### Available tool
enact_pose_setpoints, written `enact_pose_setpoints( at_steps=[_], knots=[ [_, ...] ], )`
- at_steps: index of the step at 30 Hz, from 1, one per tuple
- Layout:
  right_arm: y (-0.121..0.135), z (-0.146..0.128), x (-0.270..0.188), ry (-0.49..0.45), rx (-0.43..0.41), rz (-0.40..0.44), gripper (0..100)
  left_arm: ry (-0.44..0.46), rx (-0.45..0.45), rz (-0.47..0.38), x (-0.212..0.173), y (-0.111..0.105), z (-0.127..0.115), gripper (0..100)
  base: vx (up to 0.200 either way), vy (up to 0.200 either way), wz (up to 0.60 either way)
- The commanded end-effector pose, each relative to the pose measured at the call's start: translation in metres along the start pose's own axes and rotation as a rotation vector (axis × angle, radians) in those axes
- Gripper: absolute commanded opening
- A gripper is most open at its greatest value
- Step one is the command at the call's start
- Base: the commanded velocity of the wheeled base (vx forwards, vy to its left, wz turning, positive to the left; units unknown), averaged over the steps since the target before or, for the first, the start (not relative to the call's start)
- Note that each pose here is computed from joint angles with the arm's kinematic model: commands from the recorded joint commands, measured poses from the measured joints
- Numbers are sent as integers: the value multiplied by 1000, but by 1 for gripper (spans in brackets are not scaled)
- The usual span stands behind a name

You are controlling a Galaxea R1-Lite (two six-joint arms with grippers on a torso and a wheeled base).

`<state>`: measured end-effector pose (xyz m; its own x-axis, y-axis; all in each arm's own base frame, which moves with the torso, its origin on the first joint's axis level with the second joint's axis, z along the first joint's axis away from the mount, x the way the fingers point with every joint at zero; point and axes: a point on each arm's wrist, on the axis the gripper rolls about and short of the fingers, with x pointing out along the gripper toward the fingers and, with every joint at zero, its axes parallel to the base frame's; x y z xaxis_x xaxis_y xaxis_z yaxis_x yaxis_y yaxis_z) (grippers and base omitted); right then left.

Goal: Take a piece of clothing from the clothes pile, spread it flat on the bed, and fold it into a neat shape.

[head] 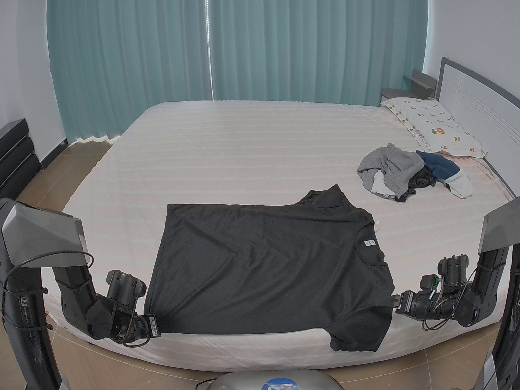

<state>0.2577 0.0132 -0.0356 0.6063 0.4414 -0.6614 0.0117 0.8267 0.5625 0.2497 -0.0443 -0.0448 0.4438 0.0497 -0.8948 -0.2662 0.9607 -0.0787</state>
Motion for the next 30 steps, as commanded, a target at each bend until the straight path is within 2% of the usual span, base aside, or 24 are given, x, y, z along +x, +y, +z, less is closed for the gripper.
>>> enact_pose_setpoints(
  at_steps=[1, 4, 6, 7, 10, 19, 30],
  knots=[
    [-5, -9, 3, 41, -7, -18, 100, -1, -5, 0, 1, 0, 1, 0, 0, 0, 0],
    [-6, -11, 4, 44, -25, -37, 100, 3, -5, 2, 3, 0, 0, 0, 0, 0, 0],
    [-9, -15, 8, 50, -54, -86, 100, 8, -2, 4, 5, 0, 0, 0, 0, 0, 0],
    [-10, -17, 9, 52, -67, -95, 0, 10, -2, 3, 5, -1, -1, 0, 0, 0, 0],
    [-12, -18, 10, 49, -94, -101, 0, 11, -2, 5, 6, 0, -1, 0, 0, 0, 0],
    [-12, -18, 5, 35, -98, -108, 0, 11, -5, 6, 6, 0, -1, 0, 0, 0, 0],
    [-18, -29, -11, 82, -198, -143, 0, 7, -8, 6, 6, 0, 1, 0, 0, 0, 0]
  ],
)
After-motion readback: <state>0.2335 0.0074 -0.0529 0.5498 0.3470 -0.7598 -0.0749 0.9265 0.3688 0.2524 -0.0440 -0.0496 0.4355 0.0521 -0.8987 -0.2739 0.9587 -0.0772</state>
